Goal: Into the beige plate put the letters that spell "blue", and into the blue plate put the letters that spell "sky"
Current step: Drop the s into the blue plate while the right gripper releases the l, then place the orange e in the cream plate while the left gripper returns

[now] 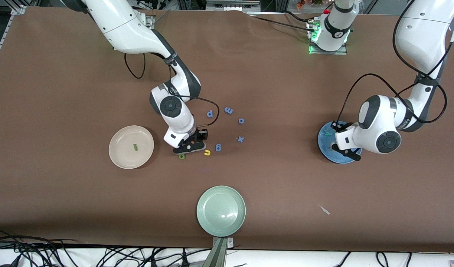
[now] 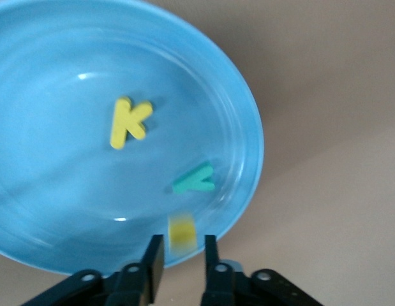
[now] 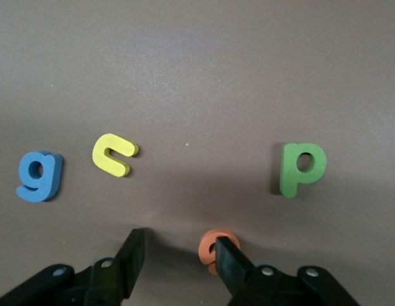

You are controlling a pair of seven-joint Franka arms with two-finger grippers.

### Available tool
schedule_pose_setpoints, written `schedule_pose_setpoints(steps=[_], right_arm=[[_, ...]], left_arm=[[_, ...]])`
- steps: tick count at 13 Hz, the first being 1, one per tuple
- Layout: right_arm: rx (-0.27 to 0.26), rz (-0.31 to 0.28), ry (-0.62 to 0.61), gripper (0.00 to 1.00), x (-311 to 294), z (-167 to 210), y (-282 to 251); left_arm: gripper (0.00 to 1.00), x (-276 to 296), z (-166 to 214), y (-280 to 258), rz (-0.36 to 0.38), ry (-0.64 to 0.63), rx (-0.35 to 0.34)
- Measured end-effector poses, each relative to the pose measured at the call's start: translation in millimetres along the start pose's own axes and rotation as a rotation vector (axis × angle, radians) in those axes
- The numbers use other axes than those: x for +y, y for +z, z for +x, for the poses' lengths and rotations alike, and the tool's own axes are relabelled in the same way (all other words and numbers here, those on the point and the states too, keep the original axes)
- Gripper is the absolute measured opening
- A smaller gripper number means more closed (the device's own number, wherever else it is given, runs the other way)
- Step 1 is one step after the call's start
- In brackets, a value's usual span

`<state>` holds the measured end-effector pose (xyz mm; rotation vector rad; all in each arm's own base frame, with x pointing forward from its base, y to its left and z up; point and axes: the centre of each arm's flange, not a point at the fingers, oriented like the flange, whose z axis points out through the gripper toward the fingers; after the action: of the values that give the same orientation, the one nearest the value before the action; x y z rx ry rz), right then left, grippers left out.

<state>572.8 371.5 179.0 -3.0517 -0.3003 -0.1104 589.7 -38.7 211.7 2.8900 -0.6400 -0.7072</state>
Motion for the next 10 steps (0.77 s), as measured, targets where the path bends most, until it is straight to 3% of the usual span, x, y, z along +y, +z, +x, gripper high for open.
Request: schedule_pose_setpoints(steps=[2,5,6,10], right_arm=[[0.006,-0.006,0.005,0.56,5.3,3.8,-1.9],[-0.001,-0.03,0.007,0.56,17.2,11.8,-9.8],[-0.011,-0.038,0.009,0.56,19.7,14.3,-14.1],[-0.031,-0.048,0.001,0.56,19.3,18.7,-25.3]], left_arm=[[0.61,10.7,1.7,-27.1,0.0,0.017,-0.007],[0.95,36.3,-4.0,-132.1,0.034,0.025,0.065],[1.0,48.0,-9.9,-164.4,0.046,0.001,0.097],[1.0,98.5,-32.2,-235.0,0.085,-0.124,0.188]])
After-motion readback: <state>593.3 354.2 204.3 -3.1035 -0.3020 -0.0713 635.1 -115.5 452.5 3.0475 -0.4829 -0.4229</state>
